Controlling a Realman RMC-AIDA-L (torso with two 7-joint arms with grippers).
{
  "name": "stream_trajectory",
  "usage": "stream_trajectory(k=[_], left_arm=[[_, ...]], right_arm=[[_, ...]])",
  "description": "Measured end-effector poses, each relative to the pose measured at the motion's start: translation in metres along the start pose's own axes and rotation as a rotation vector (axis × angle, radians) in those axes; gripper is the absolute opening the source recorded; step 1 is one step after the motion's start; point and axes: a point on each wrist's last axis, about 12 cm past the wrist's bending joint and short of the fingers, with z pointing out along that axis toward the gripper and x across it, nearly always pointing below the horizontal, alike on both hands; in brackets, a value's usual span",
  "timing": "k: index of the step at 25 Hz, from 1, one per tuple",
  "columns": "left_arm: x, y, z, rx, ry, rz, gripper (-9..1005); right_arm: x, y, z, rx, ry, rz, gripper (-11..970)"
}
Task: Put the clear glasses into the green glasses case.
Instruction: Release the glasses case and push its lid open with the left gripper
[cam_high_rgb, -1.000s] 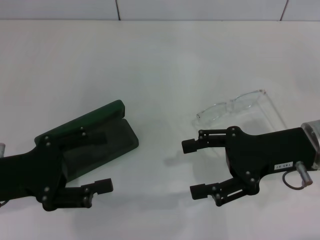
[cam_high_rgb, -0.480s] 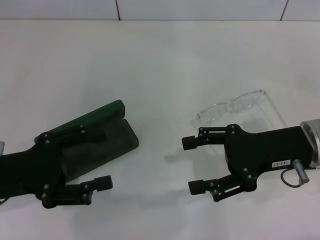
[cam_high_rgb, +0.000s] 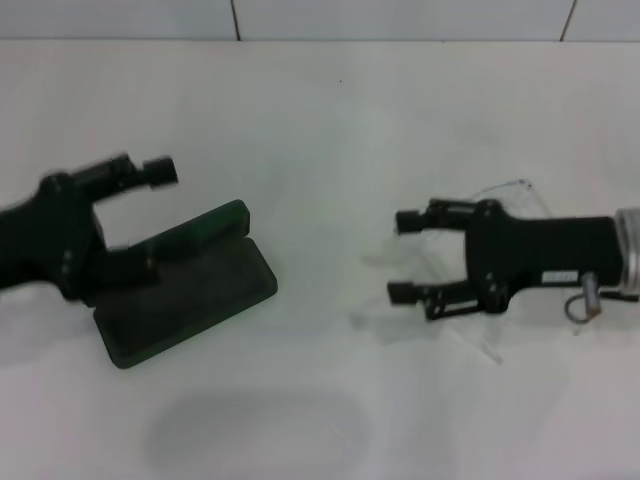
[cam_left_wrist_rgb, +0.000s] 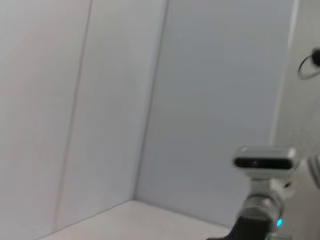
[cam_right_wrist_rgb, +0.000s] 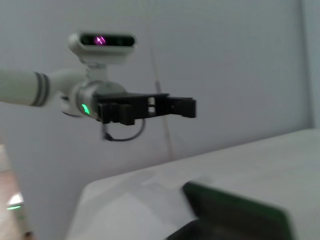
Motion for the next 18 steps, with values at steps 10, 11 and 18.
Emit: stream_trajectory(k=[10, 11, 18], left_arm=[[-0.074, 0.03, 0.012, -0.245, 0.424, -0.11, 834], [-0.075, 0.033, 0.015, -0.268, 0.468, -0.13, 819], [-0.052, 0.045, 0.039, -0.273, 0.667, -0.216, 760]], right_arm=[[-0.035, 0.001, -0.043, 0.135, -0.008, -0.12, 875], [-0.038, 0.002, -0.047, 0.146, 0.001, -0.125, 875], [-0.045, 0.002, -0.057, 0.164, -0.002, -0.119, 874]])
